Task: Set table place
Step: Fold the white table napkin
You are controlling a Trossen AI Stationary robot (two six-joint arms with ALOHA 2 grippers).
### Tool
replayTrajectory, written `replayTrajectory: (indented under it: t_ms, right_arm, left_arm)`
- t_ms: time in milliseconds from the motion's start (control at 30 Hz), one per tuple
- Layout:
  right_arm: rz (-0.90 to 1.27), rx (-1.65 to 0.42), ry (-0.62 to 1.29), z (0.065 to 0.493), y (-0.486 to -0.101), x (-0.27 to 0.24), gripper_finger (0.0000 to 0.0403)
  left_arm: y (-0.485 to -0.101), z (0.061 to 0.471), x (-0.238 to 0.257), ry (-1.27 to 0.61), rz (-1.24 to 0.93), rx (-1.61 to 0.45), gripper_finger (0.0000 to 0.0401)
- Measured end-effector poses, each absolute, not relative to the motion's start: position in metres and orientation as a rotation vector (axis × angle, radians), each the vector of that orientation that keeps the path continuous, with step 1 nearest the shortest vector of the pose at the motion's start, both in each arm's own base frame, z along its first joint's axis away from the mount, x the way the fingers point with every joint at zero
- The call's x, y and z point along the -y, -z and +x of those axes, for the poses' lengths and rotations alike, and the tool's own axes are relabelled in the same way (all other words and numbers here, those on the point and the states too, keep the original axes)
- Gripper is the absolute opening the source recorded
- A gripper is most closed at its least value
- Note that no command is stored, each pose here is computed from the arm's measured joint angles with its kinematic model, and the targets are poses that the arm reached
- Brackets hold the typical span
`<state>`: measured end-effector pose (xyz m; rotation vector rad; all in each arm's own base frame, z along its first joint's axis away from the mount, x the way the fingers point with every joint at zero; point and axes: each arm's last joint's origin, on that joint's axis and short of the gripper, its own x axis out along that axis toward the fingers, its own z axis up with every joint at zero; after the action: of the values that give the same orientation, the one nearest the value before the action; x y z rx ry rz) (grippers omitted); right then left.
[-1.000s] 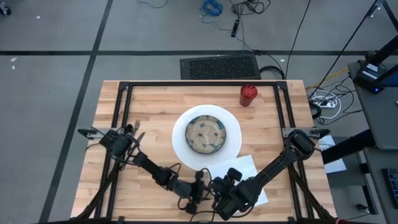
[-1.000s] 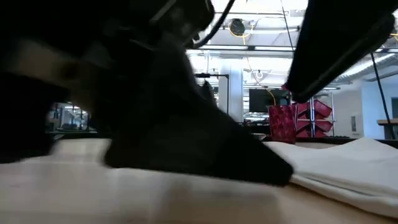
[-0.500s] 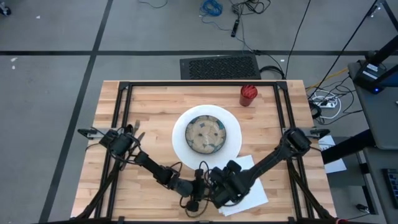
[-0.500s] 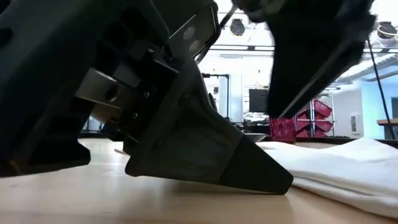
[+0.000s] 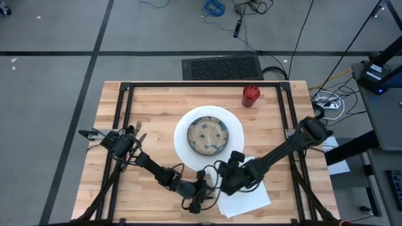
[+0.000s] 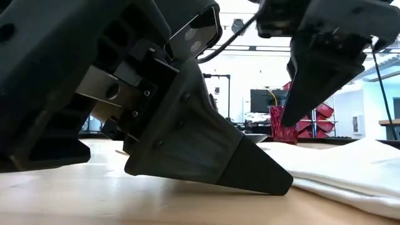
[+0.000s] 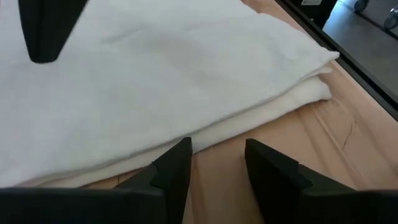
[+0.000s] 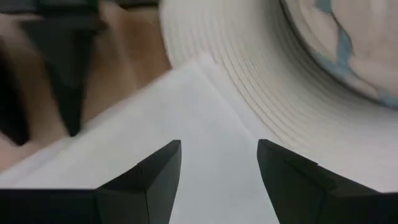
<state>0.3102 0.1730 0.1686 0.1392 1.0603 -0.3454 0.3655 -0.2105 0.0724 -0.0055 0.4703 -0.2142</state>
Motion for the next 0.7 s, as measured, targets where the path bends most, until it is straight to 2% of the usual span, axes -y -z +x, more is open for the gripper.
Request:
replayTrajectory:
  t_ms: [267,500,600,700]
  right_arm:
    - [0.107,-0.8,0.041,0.299,-0.132,-0.154,0.0183]
    - [0.0,-0.82,-0.005,0.315,-0.119,-0.125,0.0151]
    - [0.007,-0.817,-0.003,0.32,-0.119,-0.114,0.0149]
    - [0.033,-0.815,-0.087,0.325,-0.121,-0.108,0.0152]
  left_arm:
    - [-0.072,0.365,0.21,0.215,-0.005,-0.473,0.0139]
    - [-0.072,0.365,0.209,0.215,-0.006,-0.477,0.0139]
    - [-0.072,0.365,0.209,0.213,-0.01,-0.477,0.0139]
    - [-0.072,0.366,0.209,0.206,-0.031,-0.48,0.0139]
